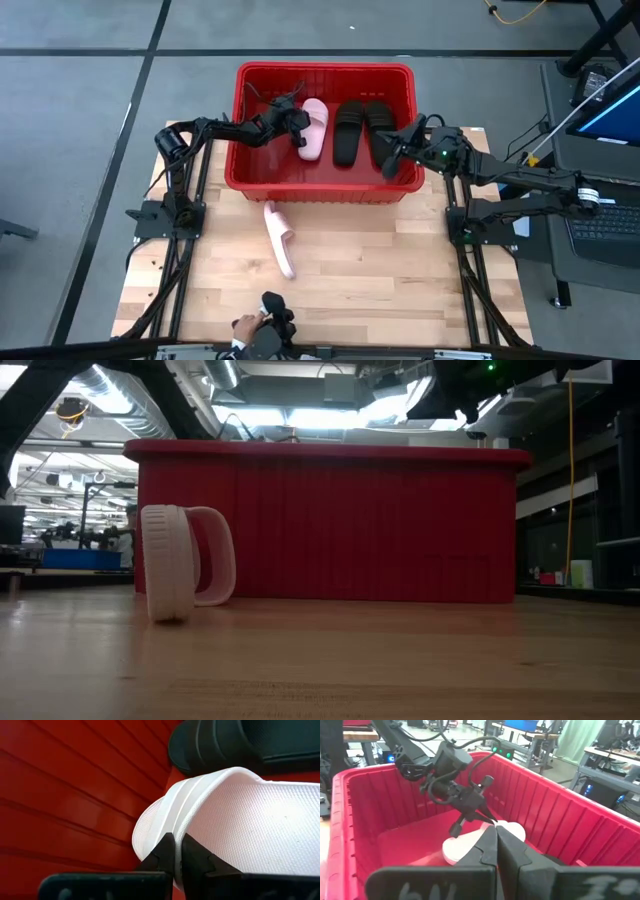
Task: Pick and place slides into bin
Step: Put the right pink slide into the red bin, then put the pink slide into the red bin
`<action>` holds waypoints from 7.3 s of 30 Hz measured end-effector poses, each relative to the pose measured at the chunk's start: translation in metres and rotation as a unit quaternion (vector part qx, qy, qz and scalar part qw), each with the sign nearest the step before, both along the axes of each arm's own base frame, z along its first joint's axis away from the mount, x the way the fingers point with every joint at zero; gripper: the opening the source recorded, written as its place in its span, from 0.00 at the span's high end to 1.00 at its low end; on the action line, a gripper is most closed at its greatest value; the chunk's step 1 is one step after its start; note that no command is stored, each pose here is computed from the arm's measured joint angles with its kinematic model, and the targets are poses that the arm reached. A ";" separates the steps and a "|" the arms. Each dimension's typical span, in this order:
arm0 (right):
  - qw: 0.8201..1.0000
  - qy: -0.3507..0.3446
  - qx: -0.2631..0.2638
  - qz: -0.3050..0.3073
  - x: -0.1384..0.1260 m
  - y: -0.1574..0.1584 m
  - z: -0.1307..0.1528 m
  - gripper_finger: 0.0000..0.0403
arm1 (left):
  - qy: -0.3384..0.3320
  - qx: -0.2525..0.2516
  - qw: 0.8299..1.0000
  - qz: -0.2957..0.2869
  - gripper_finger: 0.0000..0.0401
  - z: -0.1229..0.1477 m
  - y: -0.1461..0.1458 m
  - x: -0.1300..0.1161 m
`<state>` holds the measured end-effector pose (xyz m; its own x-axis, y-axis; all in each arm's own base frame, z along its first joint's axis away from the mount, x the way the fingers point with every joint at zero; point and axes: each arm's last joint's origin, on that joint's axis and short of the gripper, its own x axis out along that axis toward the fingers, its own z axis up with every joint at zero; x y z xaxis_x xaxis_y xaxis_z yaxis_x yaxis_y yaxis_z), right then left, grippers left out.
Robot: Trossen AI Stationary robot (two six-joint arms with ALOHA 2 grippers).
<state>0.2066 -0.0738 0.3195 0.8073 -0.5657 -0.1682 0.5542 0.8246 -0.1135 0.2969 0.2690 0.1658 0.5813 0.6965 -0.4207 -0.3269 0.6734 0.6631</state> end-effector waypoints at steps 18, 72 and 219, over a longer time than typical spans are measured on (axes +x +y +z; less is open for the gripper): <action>1.000 -0.001 0.002 -0.014 -0.002 -0.006 0.000 0.99 | -0.037 0.010 0.999 0.028 0.99 -0.016 -0.003 0.014; 1.000 -0.002 0.003 -0.006 -0.002 -0.005 0.000 0.99 | -0.101 -0.094 0.990 0.036 0.70 -0.016 -0.007 0.013; 0.973 0.044 -0.002 0.225 0.011 0.091 -0.008 0.99 | 0.020 -0.303 0.952 -0.025 0.60 0.169 -0.348 0.032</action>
